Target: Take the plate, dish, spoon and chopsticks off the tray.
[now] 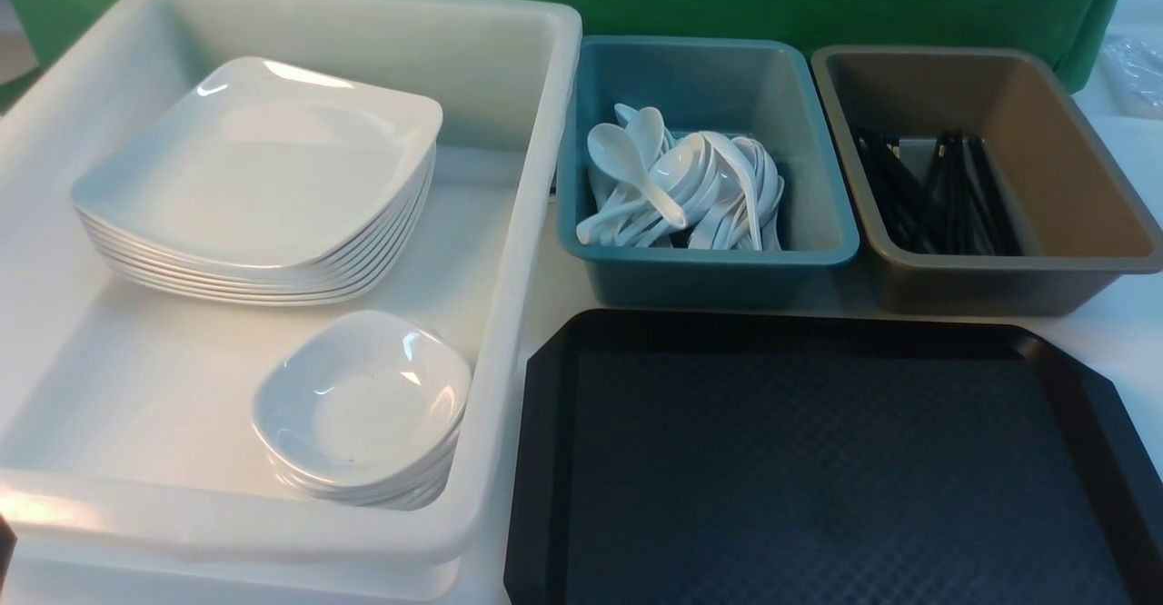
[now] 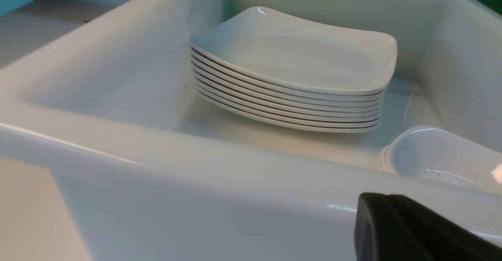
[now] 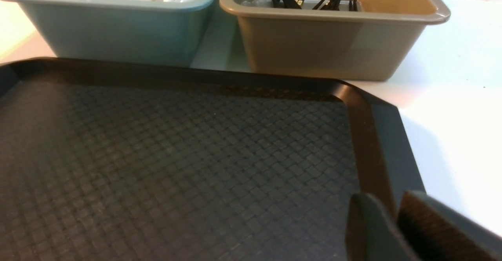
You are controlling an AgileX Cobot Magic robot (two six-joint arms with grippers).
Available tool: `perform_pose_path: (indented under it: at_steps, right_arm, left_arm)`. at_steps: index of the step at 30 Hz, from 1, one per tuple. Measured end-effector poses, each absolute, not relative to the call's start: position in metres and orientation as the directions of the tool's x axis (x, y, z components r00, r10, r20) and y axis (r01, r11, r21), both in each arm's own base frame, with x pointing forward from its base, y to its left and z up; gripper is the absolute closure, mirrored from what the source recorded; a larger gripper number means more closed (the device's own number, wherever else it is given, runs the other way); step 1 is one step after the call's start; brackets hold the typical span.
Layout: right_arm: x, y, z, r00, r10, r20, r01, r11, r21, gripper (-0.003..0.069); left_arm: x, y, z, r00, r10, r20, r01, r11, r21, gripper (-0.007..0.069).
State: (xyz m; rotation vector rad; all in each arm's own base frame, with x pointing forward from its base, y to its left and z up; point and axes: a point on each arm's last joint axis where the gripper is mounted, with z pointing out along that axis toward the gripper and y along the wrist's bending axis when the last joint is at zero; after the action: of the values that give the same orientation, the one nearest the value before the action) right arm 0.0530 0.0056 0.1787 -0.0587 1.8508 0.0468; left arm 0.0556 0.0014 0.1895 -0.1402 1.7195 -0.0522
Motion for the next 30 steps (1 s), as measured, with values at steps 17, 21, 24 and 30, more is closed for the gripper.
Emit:
perform_pose_path:
  at_steps: [17, 21, 24, 30]
  right_arm:
    - [0.053, 0.0056, 0.1787, -0.277, -0.016, -0.961, -0.065, 0.998, 0.002, 0.0458]
    - [0.053, 0.0056, 0.1787, -0.277, -0.016, -0.961, -0.065, 0.998, 0.002, 0.0452]
    - [0.053, 0.0056, 0.1787, -0.277, -0.016, -0.961, -0.065, 0.998, 0.002, 0.0448]
    - [0.053, 0.0056, 0.1787, -0.277, -0.016, -0.961, -0.065, 0.998, 0.002, 0.0428]
  left_arm:
    - [0.0556, 0.0002, 0.1895, -0.15, -0.119, -0.982, -0.041, 0.993, -0.114, 0.0613]
    - [0.0556, 0.0002, 0.1895, -0.15, -0.119, -0.982, -0.041, 0.993, -0.114, 0.0613]
    - [0.0556, 0.0002, 0.1895, -0.15, -0.118, -0.982, -0.041, 0.993, -0.113, 0.0613]
    - [0.0556, 0.0002, 0.1895, -0.15, -0.118, -0.982, -0.041, 0.993, -0.113, 0.0613]
